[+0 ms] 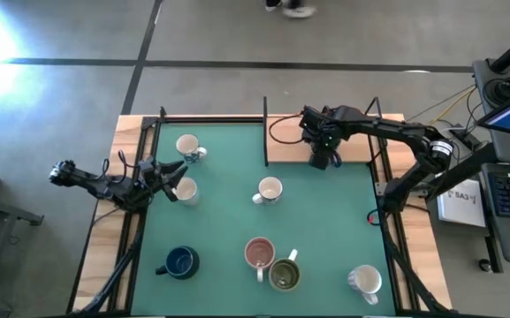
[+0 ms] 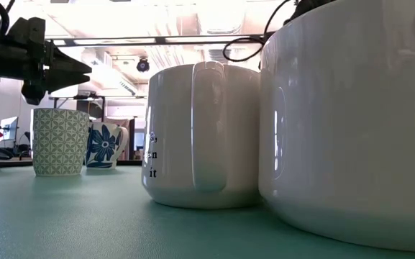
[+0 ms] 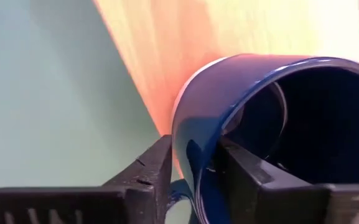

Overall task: Place coffee mugs
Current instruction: Put the blue mug on the shelf

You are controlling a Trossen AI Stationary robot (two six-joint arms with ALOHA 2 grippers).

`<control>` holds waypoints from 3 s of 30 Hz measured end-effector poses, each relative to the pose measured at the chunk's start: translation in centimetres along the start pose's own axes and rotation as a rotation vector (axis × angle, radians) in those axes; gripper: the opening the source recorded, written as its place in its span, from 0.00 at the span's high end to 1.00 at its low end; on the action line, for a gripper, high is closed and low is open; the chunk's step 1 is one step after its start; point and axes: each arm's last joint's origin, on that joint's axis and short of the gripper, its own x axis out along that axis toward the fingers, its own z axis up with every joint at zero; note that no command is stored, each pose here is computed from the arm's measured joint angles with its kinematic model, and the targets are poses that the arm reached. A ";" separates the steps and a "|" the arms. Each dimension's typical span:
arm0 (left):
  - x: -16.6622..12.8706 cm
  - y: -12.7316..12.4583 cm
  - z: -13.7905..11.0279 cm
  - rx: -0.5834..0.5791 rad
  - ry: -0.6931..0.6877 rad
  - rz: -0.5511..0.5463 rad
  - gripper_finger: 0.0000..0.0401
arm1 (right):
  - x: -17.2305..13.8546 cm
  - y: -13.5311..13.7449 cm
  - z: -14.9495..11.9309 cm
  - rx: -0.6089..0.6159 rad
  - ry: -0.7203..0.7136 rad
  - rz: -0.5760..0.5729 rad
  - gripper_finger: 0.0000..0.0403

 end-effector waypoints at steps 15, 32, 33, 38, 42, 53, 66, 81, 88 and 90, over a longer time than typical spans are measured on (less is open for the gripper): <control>0.0 0.0 0.0 0.000 0.000 0.000 0.69 | -1.1 -0.4 1.3 0.449 -0.110 -0.015 0.69; 0.0 0.0 0.0 0.000 0.000 0.000 0.69 | 2.3 -1.2 2.9 0.407 -0.062 -0.045 0.87; 0.0 0.0 0.0 0.000 0.000 0.000 0.69 | 2.3 -1.1 2.9 0.388 -0.055 -0.044 0.90; 0.0 0.0 0.0 0.000 0.000 0.000 0.69 | 1.4 -1.2 2.6 0.237 -0.017 -0.036 0.96; 0.0 0.0 0.0 0.000 0.000 0.000 0.69 | -0.1 -1.5 2.0 0.096 0.020 -0.042 0.96; 0.0 0.0 0.0 0.000 0.000 0.000 0.69 | -0.7 -1.4 0.5 -0.348 0.137 0.003 0.95; 0.0 0.0 0.0 0.000 0.000 -0.001 0.69 | 0.9 -1.1 1.4 -0.502 0.028 0.079 0.94; 0.0 0.0 0.0 0.000 0.000 -0.001 0.69 | 2.1 -1.3 1.7 -0.450 0.074 0.081 0.94; 0.0 0.0 0.0 0.000 0.000 0.000 0.69 | 1.7 -1.3 1.5 -0.402 0.065 0.081 0.94; 0.0 0.0 0.0 0.000 0.000 0.000 0.69 | 1.7 -1.3 1.5 -0.368 0.061 0.078 0.93</control>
